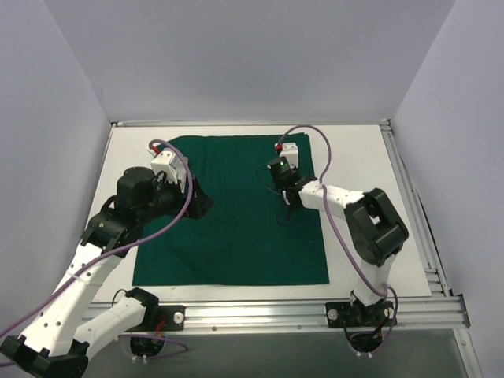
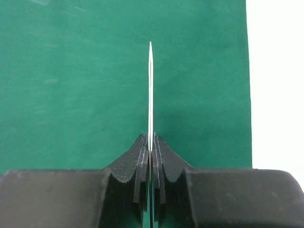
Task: Open and lay out the surgical kit
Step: Place the medical item in the surgical kit.
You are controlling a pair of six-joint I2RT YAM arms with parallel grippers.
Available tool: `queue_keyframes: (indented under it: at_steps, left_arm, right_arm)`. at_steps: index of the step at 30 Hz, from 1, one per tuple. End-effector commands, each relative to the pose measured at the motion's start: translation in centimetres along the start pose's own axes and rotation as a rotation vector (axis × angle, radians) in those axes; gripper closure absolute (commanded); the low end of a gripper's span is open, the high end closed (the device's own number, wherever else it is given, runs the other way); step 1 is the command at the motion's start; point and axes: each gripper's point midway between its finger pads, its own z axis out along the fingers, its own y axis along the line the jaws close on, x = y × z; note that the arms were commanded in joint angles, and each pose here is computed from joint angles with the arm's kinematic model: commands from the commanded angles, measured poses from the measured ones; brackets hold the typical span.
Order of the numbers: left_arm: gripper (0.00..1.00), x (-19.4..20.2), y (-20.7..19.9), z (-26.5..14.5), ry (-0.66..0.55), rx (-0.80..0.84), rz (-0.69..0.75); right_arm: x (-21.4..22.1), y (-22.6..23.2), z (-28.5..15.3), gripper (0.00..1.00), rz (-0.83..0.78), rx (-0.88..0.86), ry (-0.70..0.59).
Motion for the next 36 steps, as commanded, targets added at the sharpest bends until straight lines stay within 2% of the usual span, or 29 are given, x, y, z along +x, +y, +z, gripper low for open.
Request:
queue_keyframes:
  at_steps: [1, 15, 20, 24, 30, 36]
  left_arm:
    - [0.03, -1.6, -0.8, 0.4, -0.051, 0.042, -0.006]
    - [0.03, -1.5, -0.3, 2.7, -0.016, 0.077, -0.023]
    - [0.03, -1.5, -0.5, 3.1, -0.012, 0.098, -0.04]
    - [0.03, -1.4, -0.4, 3.3, -0.01, 0.1, -0.043]
    - [0.04, -0.9, 1.4, 3.7, 0.021, 0.017, -0.094]
    - [0.06, -0.4, 3.1, 4.0, 0.047, -0.04, -0.153]
  right_arm:
    - [-3.2, -1.7, 1.6, 1.0, 0.037, 0.078, -0.086]
    - [0.4, -3.5, 6.8, 1.0, -0.005, 0.066, 0.041]
    - [1.5, -3.6, 7.6, 0.93, -0.008, 0.049, 0.085]
    - [1.9, -3.7, 7.6, 0.77, -0.017, 0.047, 0.107]
    - [2.2, -3.7, 7.4, 0.67, -0.013, 0.047, 0.121]
    - [1.4, -3.4, 7.2, 0.65, -0.014, 0.031, 0.106]
